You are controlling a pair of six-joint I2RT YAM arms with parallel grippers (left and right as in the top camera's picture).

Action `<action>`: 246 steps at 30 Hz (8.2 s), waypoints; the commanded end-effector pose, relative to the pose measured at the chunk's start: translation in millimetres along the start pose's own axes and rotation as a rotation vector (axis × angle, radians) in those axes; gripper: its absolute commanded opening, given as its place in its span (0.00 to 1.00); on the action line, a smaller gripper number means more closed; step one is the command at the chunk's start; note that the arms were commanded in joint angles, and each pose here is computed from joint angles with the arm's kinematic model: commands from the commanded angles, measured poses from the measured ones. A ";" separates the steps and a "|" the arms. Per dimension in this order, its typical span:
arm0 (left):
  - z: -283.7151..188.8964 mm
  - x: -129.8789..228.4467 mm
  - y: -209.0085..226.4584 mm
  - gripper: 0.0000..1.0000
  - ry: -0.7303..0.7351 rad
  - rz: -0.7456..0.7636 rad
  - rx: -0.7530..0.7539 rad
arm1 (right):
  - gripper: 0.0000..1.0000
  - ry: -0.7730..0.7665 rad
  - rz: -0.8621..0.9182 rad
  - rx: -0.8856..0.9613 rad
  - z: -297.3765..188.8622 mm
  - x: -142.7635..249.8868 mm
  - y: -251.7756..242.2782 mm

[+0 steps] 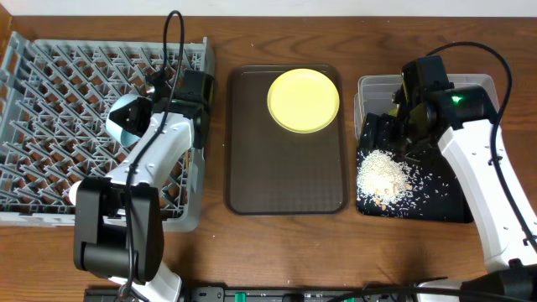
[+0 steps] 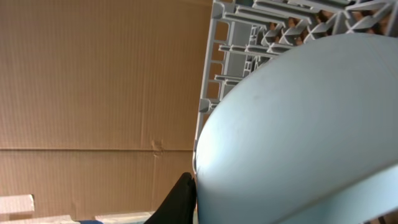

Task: Sort waste into correct bins and load items into the dishwasher
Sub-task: 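Release the blue bowl and withdraw the left gripper from the rack, then reach the right gripper to the yellow plate and pinch its edge, then lift the yellow plate and pass it to the left gripper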

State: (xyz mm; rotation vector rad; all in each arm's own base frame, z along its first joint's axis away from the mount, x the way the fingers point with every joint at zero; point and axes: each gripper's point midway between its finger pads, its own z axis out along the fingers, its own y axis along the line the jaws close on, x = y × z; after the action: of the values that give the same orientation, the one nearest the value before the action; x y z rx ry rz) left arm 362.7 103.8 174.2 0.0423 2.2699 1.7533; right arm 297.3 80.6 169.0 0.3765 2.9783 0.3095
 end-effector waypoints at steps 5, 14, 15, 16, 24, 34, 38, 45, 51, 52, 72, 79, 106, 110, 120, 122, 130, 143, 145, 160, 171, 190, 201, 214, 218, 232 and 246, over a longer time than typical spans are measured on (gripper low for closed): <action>-10.4 7.5 -10.2 0.17 -0.010 -0.015 -0.004 | 0.99 -0.030 -0.011 -0.013 -9.5 -3.6 1.6; -11.8 18.1 -12.2 0.55 0.011 0.002 0.017 | 0.99 -0.026 -0.014 -0.012 -9.4 -2.6 1.1; -12.7 17.7 -10.5 0.57 0.008 -0.013 0.017 | 0.99 -0.025 -0.014 -0.011 -9.4 -2.4 1.0; -14.0 17.2 -7.8 0.59 0.004 -0.039 0.019 | 0.99 -0.025 -0.014 -0.011 -9.4 -2.3 1.0; -28.1 17.8 7.9 0.70 -0.017 -0.248 0.200 | 0.99 -0.024 -0.013 -0.010 -9.4 -2.0 0.8; -45.3 20.4 30.8 0.73 -0.063 -0.388 0.352 | 0.99 -0.023 -0.012 -0.010 -9.4 -1.9 0.8; -51.7 20.5 32.6 0.76 -0.077 -0.420 0.415 | 0.99 -0.023 -0.012 -0.010 -9.4 -1.9 0.8; -66.2 20.9 41.9 0.76 -0.119 -0.488 0.531 | 0.99 -0.019 -0.011 -0.009 -9.4 -0.8 0.4; -81.7 23.2 56.2 0.77 -0.175 -0.552 0.632 | 0.99 -0.019 -0.011 -0.009 -9.4 -0.9 0.5; -84.5 23.9 59.7 0.76 -0.186 -0.567 0.649 | 0.99 -0.020 -0.011 -0.009 -9.4 -1.0 0.4; -189.7 36.7 104.7 0.91 -0.524 -0.721 1.245 | 0.99 -0.034 -0.014 -0.015 -9.5 -4.6 2.1; -195.4 38.2 94.1 0.92 -0.502 -0.678 1.292 | 0.99 -0.035 -0.015 -0.015 -9.5 -4.7 2.0; -181.0 87.4 133.0 0.95 -0.487 -0.782 1.182 | 0.99 -0.431 -0.336 -0.307 -103.8 -16.9 61.8; -180.3 106.3 132.9 0.95 -0.471 -0.776 1.184 | 0.99 -0.501 -0.442 -0.326 -126.0 -2.8 68.8; -181.1 115.9 129.0 0.96 -0.450 -0.762 1.198 | 0.99 -0.503 -0.498 -0.324 -131.9 11.5 69.1; -180.9 117.2 127.8 0.96 -0.444 -0.757 1.199 | 0.99 -0.504 -0.497 -0.323 -131.9 11.3 69.0; -191.4 115.9 122.3 0.97 -0.452 -0.731 1.266 | 0.99 -0.401 -0.401 -0.240 -100.6 4.8 60.5; -199.8 98.2 136.5 0.97 -0.523 -0.801 1.294 | 0.99 -0.143 -0.505 -0.183 -12.3 14.9 99.7; -198.4 101.3 134.4 0.97 -0.520 -0.780 1.285 | 0.99 -0.165 -0.509 -0.190 -17.7 13.6 100.8; -199.9 95.2 130.0 0.99 -0.493 -0.789 1.308 | 0.99 -0.338 -0.638 -0.259 -48.8 3.8 126.5; -209.1 68.1 100.0 0.99 -0.420 -0.694 1.395 | 0.95 -0.311 -0.675 -0.226 30.9 -32.9 160.6; -205.8 68.4 81.7 0.99 -0.344 -0.635 1.400 | 0.58 -0.073 0.340 0.034 169.5 -51.8 84.9; -204.8 74.2 77.9 0.99 -0.324 -0.610 1.398 | 0.21 -0.111 0.292 0.073 199.2 -61.0 80.7; -205.0 74.1 77.9 0.98 -0.325 -0.611 1.399 | 0.01 -0.216 -0.005 -0.069 120.9 -82.5 102.9; -210.5 72.2 78.3 0.98 -0.337 -0.608 1.429 | 0.01 -0.259 -0.353 -0.326 58.2 -77.5 140.8; -262.4 43.4 102.0 0.98 -0.519 -0.651 1.697 | 0.01 -0.344 -0.772 -0.777 -71.3 -12.7 187.7; -276.6 36.3 83.7 0.51 -0.468 -0.569 1.805 | 0.01 -0.301 -0.905 -0.953 -89.6 26.8 223.2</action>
State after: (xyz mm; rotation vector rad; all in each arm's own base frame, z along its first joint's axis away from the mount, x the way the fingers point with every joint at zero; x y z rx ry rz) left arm 252.1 -120.9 306.9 0.0802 2.2642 -0.7127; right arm 325.4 272.1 284.8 -0.8098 2.1266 1.2122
